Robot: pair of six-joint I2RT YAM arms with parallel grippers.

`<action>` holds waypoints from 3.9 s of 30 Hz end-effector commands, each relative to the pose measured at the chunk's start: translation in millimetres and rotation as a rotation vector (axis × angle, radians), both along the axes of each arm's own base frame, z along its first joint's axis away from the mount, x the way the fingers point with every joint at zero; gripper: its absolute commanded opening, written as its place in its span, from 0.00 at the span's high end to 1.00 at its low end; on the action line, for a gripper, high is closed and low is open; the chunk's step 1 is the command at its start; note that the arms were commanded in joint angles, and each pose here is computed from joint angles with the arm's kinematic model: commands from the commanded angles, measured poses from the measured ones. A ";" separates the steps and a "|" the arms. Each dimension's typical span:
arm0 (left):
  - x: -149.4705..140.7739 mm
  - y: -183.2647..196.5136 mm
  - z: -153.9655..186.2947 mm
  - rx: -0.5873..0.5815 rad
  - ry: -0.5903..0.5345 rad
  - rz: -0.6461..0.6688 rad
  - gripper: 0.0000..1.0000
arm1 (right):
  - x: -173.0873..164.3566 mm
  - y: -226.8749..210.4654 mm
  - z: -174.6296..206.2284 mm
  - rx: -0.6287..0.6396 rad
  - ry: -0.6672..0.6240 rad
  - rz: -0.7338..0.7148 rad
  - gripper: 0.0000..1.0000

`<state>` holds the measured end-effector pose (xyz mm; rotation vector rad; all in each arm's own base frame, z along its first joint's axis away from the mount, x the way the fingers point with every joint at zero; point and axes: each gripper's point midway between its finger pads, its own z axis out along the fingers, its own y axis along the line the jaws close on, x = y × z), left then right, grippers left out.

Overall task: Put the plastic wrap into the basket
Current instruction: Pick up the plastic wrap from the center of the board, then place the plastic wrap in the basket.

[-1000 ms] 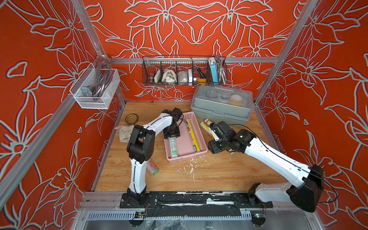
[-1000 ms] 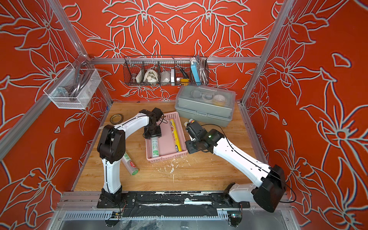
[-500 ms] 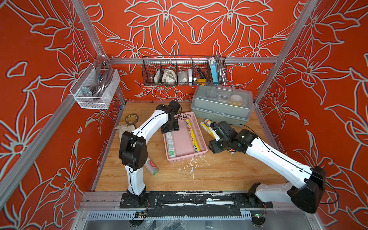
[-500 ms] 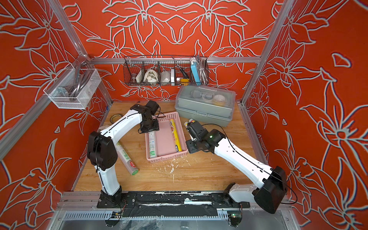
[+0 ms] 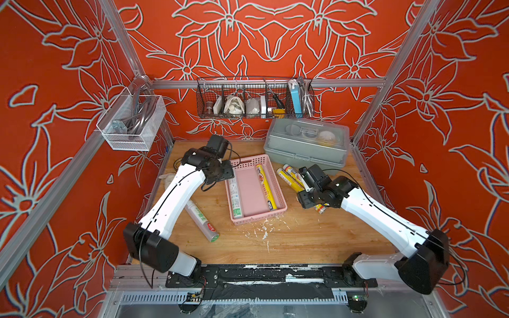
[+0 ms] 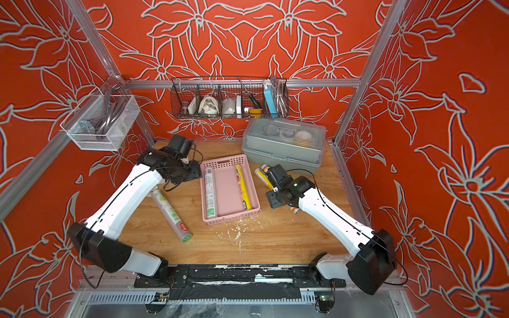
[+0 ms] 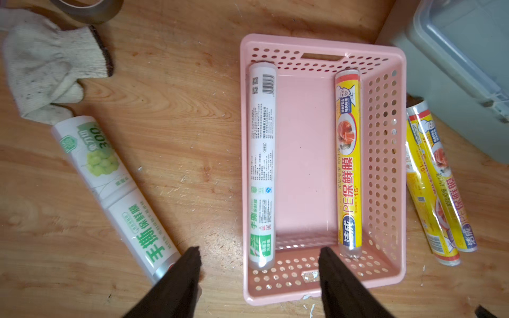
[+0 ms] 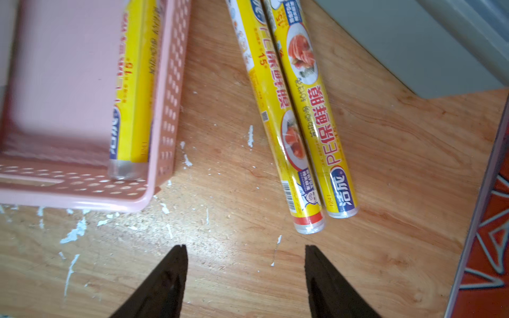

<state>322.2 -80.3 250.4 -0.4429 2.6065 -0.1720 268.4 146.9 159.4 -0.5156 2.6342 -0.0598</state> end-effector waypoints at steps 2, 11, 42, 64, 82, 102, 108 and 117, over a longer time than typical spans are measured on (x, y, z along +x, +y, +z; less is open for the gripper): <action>-22.9 9.9 3.6 -0.028 -0.021 -0.028 0.32 | 17.2 -5.4 -29.4 -0.050 0.053 0.006 0.32; -45.8 25.5 -0.8 -0.056 -0.094 -0.058 0.33 | 38.9 0.0 -69.3 -0.137 0.158 0.036 0.34; -74.7 37.0 0.1 -0.072 -0.211 -0.085 0.02 | 83.9 -3.2 -109.5 -0.168 0.233 0.006 0.30; -78.8 42.3 5.9 -0.047 -0.248 -0.078 0.02 | 86.1 3.4 -133.3 -0.162 0.294 0.007 0.40; -87.0 44.7 9.0 -0.041 -0.250 -0.074 0.02 | 74.6 0.8 -112.9 -0.140 0.312 -0.031 0.61; -91.5 46.9 12.7 -0.035 -0.271 -0.069 0.02 | 63.2 18.7 -0.3 0.053 0.174 -0.079 0.61; -94.9 41.4 15.1 -0.076 -0.285 -0.074 0.02 | 72.2 77.6 12.9 0.190 0.161 -0.052 0.61; -98.5 43.4 18.6 -0.062 -0.301 -0.080 0.02 | 69.6 148.0 16.4 0.304 0.208 -0.003 0.62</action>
